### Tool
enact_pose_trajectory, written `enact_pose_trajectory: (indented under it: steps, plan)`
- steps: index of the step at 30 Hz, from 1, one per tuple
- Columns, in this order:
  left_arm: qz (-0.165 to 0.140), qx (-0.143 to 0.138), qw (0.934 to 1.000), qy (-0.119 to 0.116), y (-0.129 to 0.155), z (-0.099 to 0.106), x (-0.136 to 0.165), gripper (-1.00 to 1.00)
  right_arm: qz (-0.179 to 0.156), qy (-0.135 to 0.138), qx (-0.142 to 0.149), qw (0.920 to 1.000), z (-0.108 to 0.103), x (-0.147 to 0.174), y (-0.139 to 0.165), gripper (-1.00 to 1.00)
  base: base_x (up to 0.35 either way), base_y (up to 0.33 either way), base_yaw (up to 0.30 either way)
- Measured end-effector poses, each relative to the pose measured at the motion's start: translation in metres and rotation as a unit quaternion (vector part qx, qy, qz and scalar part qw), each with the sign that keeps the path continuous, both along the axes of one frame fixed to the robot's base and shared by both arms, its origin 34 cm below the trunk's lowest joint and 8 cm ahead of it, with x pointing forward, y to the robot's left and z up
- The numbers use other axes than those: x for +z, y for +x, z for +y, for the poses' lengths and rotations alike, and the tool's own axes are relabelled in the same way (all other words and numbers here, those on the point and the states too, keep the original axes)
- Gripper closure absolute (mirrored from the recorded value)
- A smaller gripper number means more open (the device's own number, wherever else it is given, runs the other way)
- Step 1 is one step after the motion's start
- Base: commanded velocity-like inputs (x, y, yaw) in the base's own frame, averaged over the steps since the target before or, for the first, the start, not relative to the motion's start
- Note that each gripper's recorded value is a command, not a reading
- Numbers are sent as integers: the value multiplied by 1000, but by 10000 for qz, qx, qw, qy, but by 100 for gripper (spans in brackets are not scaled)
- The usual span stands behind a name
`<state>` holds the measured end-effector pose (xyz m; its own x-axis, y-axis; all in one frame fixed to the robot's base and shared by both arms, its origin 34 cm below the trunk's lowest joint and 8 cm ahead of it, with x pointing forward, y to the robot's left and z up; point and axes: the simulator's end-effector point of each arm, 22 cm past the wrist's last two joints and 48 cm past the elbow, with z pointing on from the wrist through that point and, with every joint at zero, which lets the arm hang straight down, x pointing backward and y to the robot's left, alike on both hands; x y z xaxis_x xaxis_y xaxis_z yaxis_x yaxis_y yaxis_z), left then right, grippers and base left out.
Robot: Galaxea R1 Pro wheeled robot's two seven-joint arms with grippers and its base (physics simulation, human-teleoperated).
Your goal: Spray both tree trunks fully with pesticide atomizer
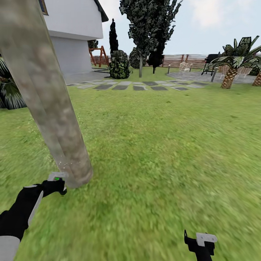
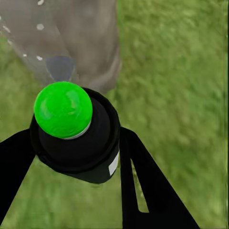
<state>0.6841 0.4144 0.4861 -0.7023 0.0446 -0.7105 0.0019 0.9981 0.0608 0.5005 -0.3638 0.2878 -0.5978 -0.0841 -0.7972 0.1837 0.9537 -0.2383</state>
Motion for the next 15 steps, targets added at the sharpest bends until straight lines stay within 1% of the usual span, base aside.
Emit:
enact_pose_trajectory:
  steps: [2,3,4,5,6,9,12,13,14,15]
  plan:
    - [-65,-45,10000,4,7,1,8,100,0,0,0,10000,0,0,0,-100,0,0,0]
    - [-149,-31,9999,38,14,6,18,100,-1,0,1,10000,0,0,0,-100,0,0,0]
    - [-183,68,9996,193,21,30,34,100,-1,0,0,10000,0,0,0,-100,0,0,0]
    - [-102,177,9992,350,20,53,40,100,0,0,3,10000,0,0,0,-100,0,0,0]
    - [-52,266,9988,406,19,68,46,100,0,0,3,10000,0,0,0,-100,0,0,0]
    - [-51,379,9981,493,22,88,59,100,0,0,2,10000,0,0,0,-100,0,0,0]
    - [-2,346,9982,486,19,86,54,100,1,14,4,10000,2,0,0,-100,0,0,23]
    - [-2,335,9983,483,19,85,53,100,1,19,5,10000,3,0,0,-100,0,0,219]
    - [5,280,9988,398,20,75,49,100,1,31,6,10000,5,-1,0,-100,0,0,247]
    - [27,177,9993,320,22,60,45,100,2,34,5,10000,5,-1,0,-100,0,0,262]
